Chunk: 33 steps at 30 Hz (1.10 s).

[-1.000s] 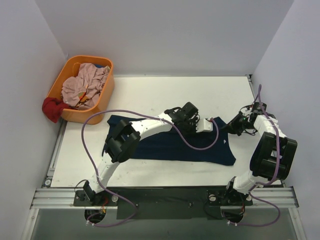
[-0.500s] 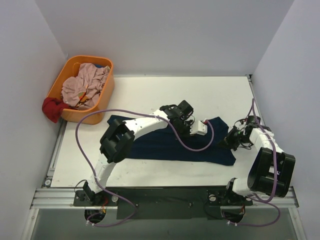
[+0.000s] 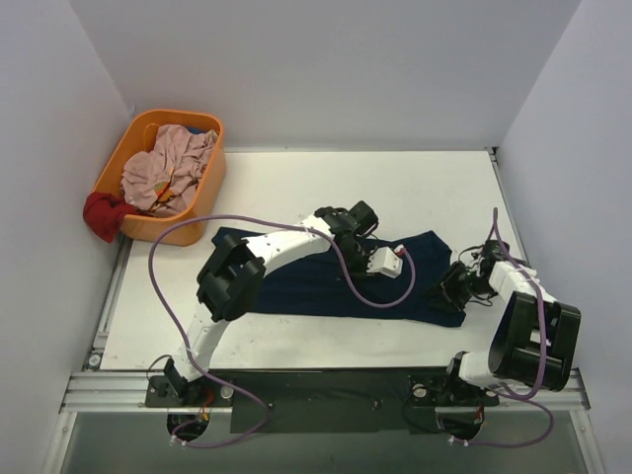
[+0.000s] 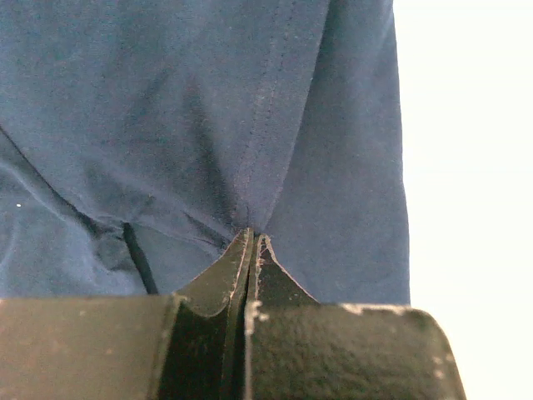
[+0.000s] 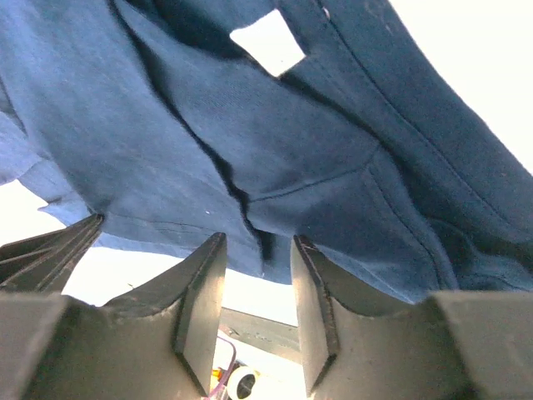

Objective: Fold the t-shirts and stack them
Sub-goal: Fold the other side of the tshirt into a rectangle

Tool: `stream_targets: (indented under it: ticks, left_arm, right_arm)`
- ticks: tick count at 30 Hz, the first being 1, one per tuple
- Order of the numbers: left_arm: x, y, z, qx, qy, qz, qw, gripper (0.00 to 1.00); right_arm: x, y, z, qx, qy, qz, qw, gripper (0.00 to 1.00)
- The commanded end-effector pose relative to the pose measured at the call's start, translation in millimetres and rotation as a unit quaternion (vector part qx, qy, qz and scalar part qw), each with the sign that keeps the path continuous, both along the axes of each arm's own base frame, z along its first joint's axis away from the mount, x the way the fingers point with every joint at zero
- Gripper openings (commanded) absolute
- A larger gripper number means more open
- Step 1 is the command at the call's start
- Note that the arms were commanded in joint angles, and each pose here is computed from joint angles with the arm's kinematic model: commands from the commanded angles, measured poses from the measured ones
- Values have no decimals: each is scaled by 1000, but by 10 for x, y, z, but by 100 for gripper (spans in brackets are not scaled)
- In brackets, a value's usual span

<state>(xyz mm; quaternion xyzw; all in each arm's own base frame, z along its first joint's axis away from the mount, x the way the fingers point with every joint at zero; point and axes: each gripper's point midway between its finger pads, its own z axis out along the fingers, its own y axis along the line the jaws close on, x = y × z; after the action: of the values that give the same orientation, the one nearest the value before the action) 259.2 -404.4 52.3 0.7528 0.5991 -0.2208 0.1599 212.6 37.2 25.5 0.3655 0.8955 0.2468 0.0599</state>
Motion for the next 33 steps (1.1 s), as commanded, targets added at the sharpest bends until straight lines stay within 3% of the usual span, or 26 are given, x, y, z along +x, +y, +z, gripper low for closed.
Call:
stream_targets:
  ticks: [1, 6, 8, 12, 14, 17, 18, 23, 26, 30, 33]
  left_arm:
    - [-183, -25, 344, -25, 18, -50, 998, 0]
    - [-307, -49, 341, -23, 33, -60, 997, 0]
    - [-312, -43, 391, -23, 36, -57, 997, 16]
    - [-276, 17, 573, -17, 31, -48, 998, 33]
    - [-155, 58, 709, -23, 25, -25, 999, 38]
    - [163, 231, 952, -37, 22, 47, 998, 58]
    - [317, 292, 1028, -39, 7, 74, 996, 59]
    - [1179, 1203, 1157, -2, -38, 299, 953, 54]
    - [1501, 1964, 925, 38, -49, 407, 911, 42]
    - [1631, 2662, 650, 74, -86, 481, 869, 43]
    - [1697, 2962, 437, 95, -128, 497, 853, 49]
  right_arm:
    - [-86, -14, 66, 5, -1, -21, 1000, 35]
    - [17, -150, 287, -28, -36, -28, 999, 36]
    - [137, -237, 433, -49, -54, -22, 997, 37]
    - [336, -461, 599, -99, -68, -19, 993, 42]
    - [418, -582, 638, -124, -62, -13, 990, 47]
    - [469, -768, 650, -167, -42, -12, 985, 52]
    - [461, -804, 654, -173, -30, -12, 984, 52]
    - [75, -890, 526, -200, 53, -29, 978, 55]
    - [-171, -875, 444, -179, 74, -73, 978, 56]
    - [-376, -800, 303, -162, 94, -112, 976, 56]
    - [-418, -691, 84, -137, 104, -132, 976, 55]
